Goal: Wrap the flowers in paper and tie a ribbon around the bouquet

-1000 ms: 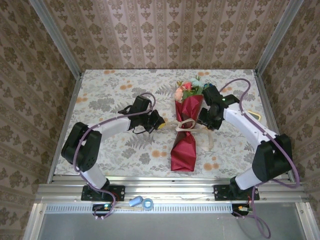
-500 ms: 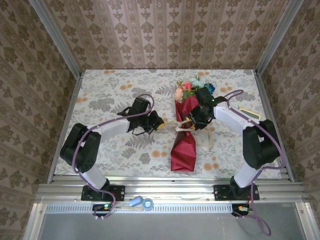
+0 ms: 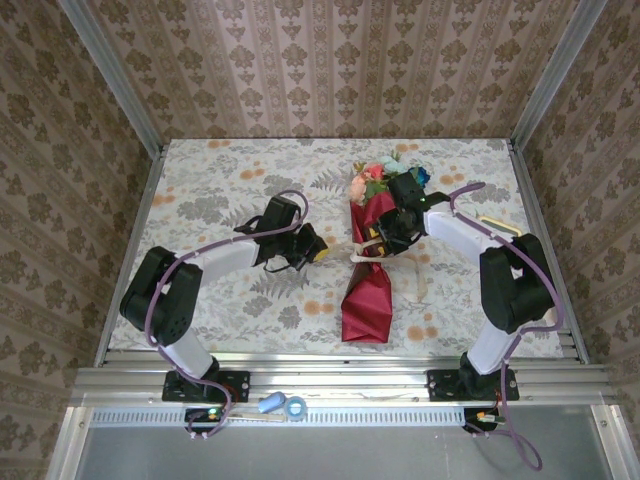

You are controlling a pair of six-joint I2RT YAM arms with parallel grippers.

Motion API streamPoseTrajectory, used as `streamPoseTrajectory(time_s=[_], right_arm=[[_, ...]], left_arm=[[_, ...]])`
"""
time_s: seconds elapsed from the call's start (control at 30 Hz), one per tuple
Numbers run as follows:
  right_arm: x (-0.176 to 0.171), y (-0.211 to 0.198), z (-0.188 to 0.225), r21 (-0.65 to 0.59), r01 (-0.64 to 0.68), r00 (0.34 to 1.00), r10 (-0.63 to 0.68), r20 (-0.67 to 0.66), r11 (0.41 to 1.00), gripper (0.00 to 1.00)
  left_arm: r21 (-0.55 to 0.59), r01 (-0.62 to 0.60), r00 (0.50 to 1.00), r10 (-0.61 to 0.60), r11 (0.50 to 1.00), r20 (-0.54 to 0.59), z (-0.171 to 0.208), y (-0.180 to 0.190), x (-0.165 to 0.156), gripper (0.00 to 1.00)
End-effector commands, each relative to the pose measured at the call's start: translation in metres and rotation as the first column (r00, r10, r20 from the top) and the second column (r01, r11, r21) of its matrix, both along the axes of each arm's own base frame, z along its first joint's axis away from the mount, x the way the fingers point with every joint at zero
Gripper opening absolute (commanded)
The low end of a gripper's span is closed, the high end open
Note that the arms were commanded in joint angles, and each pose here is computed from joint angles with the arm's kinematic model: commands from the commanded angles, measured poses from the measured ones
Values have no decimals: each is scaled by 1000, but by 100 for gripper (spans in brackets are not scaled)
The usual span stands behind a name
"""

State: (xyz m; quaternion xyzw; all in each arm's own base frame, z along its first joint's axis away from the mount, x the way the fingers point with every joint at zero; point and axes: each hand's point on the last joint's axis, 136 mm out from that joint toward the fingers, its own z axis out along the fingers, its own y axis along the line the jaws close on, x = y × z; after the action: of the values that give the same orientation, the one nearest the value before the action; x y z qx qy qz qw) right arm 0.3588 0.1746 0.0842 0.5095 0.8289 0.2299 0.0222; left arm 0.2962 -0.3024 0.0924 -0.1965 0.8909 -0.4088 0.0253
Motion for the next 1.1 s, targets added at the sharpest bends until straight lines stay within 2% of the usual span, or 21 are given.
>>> streamPoseTrajectory(time_s=[0.0, 0.27, 0.33, 0.5, 0.77, 0.97, 1.07], right_arm=[[6, -2, -4, -9, 36, 999, -36, -15, 999, 33], [5, -9, 0, -32, 49, 999, -49, -5, 998, 4], [4, -9, 4, -33, 49, 999, -49, 4, 998, 0], [-8, -6, 14, -20, 58, 998, -58, 6, 998, 0], [-26, -7, 16, -10, 80, 997, -80, -5, 997, 0], [-31, -4, 10, 0, 86, 996, -86, -20, 996, 0], [-31, -3, 10, 2, 84, 996, -84, -21, 996, 0]], left_arm=[[-15, -11, 1000, 11, 1000, 17, 11, 2, 0, 0], [1, -18, 1000, 18, 1000, 8, 6, 7, 1, 0], [4, -20, 1000, 20, 1000, 2, 3, 7, 3, 0], [3, -47, 998, 47, 999, -37, -5, 6, 6, 2], [-11, -88, 992, 87, 996, -89, -6, 1, 8, 30], [12, -152, 970, 152, 988, -190, -2, 7, -14, 54], [-30, -167, 965, 157, 986, -210, 14, -8, -21, 58]])
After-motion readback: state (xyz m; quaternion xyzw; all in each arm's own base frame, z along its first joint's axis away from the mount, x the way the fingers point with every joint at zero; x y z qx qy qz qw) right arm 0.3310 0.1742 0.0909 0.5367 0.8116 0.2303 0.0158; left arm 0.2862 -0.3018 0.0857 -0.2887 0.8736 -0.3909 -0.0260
